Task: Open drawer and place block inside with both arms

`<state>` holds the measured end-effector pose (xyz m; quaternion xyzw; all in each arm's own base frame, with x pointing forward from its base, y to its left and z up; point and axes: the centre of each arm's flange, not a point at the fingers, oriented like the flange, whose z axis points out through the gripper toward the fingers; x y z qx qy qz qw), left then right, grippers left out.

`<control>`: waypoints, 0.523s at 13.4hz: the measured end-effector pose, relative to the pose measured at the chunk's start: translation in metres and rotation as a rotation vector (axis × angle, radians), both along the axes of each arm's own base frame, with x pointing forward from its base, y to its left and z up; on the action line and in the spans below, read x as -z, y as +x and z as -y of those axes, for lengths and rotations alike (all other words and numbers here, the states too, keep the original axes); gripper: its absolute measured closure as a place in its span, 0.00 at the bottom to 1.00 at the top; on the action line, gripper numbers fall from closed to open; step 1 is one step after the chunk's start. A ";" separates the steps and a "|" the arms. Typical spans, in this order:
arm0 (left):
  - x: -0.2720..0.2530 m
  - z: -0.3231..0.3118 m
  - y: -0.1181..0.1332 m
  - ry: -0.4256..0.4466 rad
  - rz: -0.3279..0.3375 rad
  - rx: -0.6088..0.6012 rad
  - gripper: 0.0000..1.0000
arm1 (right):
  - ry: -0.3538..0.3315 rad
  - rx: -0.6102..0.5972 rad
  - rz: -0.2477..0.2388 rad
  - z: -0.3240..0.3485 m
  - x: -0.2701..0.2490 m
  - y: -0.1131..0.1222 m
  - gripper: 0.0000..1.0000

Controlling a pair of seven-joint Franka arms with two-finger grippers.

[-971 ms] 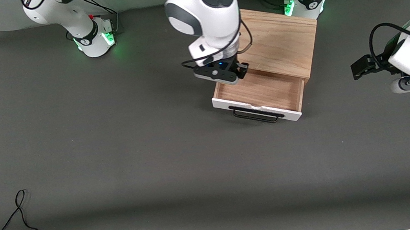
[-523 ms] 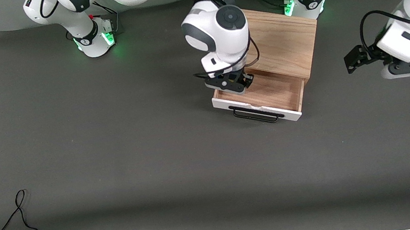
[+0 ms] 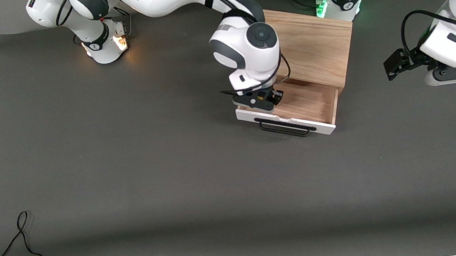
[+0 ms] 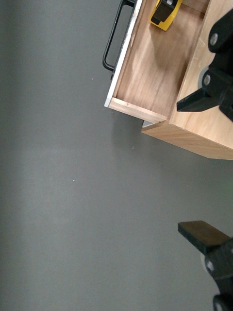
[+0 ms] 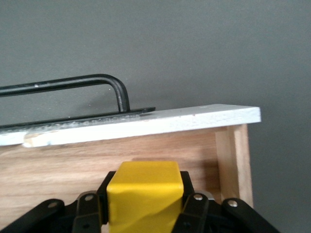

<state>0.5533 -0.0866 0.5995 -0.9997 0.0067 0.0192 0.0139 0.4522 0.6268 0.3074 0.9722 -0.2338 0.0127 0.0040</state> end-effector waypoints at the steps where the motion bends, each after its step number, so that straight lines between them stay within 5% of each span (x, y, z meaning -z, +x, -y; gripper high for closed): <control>1: 0.001 -0.001 0.001 0.000 -0.007 -0.001 0.00 | 0.000 0.000 0.000 0.000 0.003 0.000 0.45; 3: 0.003 -0.002 0.001 0.002 -0.019 -0.003 0.00 | 0.004 0.000 0.003 -0.001 0.002 0.000 0.38; 7: 0.006 -0.024 -0.001 0.007 -0.060 -0.013 0.00 | 0.021 -0.001 0.015 -0.004 -0.009 0.002 0.01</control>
